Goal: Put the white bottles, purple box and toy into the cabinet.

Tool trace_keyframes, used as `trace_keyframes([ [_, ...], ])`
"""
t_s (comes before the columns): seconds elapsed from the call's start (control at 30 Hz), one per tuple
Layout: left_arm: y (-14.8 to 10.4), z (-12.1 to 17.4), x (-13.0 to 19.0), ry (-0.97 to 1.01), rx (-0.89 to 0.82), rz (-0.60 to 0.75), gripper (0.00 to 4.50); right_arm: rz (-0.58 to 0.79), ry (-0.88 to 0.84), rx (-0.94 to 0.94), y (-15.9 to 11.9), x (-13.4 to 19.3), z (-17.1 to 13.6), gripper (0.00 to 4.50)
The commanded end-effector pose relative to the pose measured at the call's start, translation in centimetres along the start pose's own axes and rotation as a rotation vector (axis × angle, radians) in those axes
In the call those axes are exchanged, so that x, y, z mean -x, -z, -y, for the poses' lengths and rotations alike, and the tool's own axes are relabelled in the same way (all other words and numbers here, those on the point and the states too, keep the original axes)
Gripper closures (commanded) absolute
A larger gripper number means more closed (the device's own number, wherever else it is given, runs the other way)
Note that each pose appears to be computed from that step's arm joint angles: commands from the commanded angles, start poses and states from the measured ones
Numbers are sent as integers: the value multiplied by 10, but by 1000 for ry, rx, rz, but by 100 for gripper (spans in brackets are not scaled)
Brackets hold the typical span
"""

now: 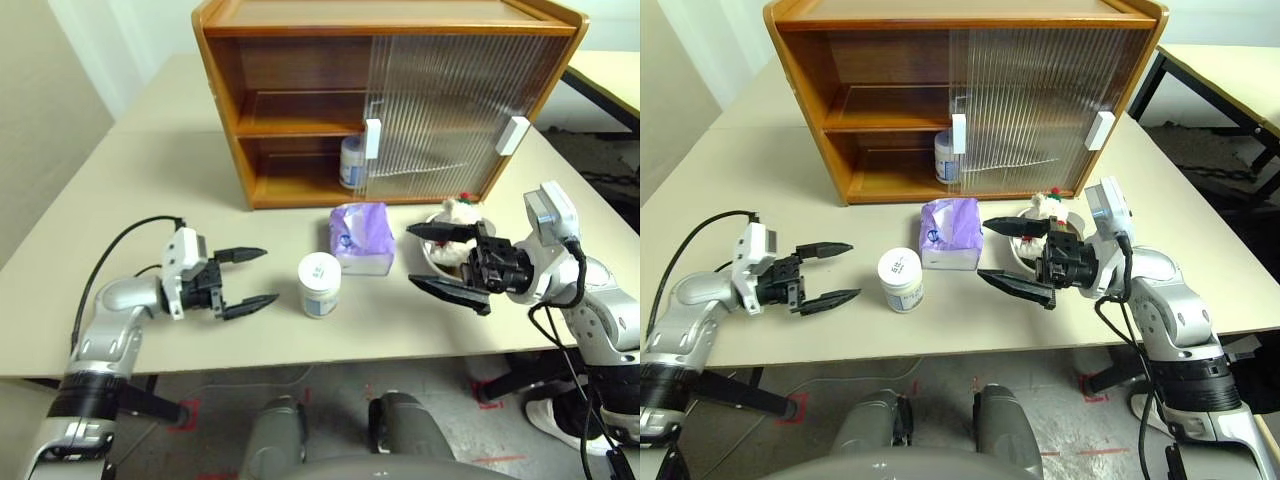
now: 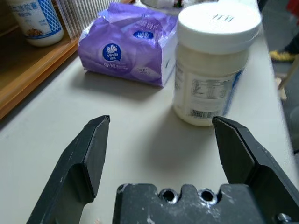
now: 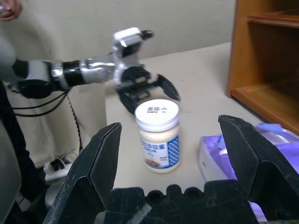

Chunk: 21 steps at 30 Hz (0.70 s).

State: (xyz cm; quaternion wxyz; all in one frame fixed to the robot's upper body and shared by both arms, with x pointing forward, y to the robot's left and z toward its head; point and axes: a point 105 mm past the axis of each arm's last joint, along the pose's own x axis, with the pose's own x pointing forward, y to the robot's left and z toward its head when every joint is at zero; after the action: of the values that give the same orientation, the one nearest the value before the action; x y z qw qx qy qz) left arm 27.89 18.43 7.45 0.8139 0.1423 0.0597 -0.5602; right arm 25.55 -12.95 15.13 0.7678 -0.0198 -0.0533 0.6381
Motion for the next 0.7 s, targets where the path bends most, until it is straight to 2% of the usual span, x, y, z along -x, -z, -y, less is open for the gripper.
trace_keyframes([
  [0.03,8,5,-11,60,-13,-12,4,-21,-20,26,1,-3,-4,0],
  [0.37,6,22,-33,218,-29,-2,4,-32,-23,35,-2,-3,-8,0],
  [0.7,8,31,-64,281,-4,77,4,-39,3,35,-4,1,-10,0],
])
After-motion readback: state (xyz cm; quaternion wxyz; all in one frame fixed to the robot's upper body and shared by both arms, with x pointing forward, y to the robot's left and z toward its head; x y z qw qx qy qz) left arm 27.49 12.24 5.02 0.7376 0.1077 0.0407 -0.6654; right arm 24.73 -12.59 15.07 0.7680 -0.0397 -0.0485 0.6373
